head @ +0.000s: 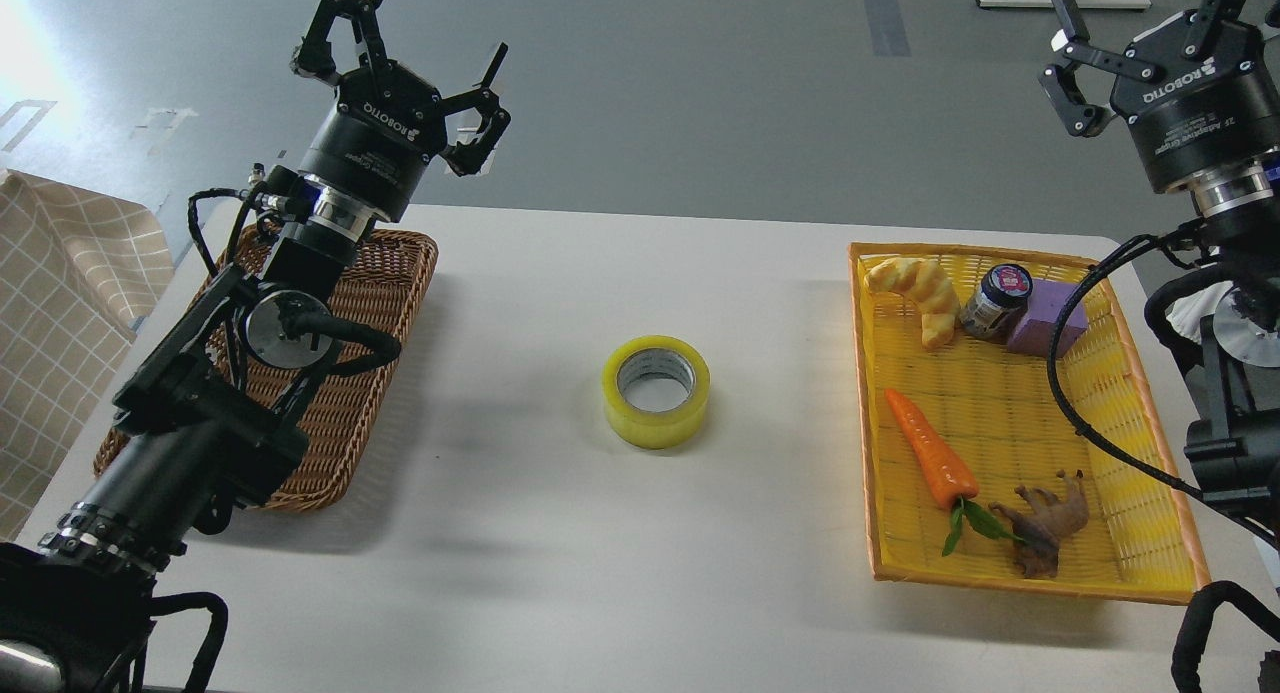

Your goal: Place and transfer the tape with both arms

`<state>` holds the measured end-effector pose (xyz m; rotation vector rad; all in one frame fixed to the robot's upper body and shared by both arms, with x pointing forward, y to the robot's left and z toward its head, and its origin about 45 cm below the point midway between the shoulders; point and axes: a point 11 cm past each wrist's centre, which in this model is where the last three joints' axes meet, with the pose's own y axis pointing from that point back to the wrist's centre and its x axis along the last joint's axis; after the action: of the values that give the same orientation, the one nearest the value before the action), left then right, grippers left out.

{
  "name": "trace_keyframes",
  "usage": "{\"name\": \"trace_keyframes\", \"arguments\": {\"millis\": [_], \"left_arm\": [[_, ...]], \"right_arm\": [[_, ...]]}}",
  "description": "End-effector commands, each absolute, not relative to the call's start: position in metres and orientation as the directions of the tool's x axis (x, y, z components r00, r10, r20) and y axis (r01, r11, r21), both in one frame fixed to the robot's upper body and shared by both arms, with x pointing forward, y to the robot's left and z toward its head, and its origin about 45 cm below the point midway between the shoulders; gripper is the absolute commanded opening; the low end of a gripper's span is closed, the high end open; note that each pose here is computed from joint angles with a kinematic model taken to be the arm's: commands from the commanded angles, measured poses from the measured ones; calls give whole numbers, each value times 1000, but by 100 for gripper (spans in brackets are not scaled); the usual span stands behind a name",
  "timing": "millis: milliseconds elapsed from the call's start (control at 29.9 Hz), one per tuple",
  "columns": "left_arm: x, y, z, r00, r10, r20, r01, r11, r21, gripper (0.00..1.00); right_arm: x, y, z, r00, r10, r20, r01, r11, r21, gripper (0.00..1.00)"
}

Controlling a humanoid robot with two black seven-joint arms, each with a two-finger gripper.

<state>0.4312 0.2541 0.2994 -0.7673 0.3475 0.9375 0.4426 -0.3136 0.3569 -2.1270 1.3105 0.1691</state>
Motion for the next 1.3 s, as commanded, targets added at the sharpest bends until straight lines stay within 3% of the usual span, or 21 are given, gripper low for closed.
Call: {"name": "trace_keyframes", "arguments": {"millis": [0,1271], "left_arm": [[430,254,299,564,589,-579,-824,358,-439,98],[429,255,303,571,591,-570,-819,362,-445,98]], "right_arm": [[446,-307,368,519,-753,-405,-831,-332,-447,100],[447,-277,358,553,-674,-490,-817,-323,-477,100]]}}
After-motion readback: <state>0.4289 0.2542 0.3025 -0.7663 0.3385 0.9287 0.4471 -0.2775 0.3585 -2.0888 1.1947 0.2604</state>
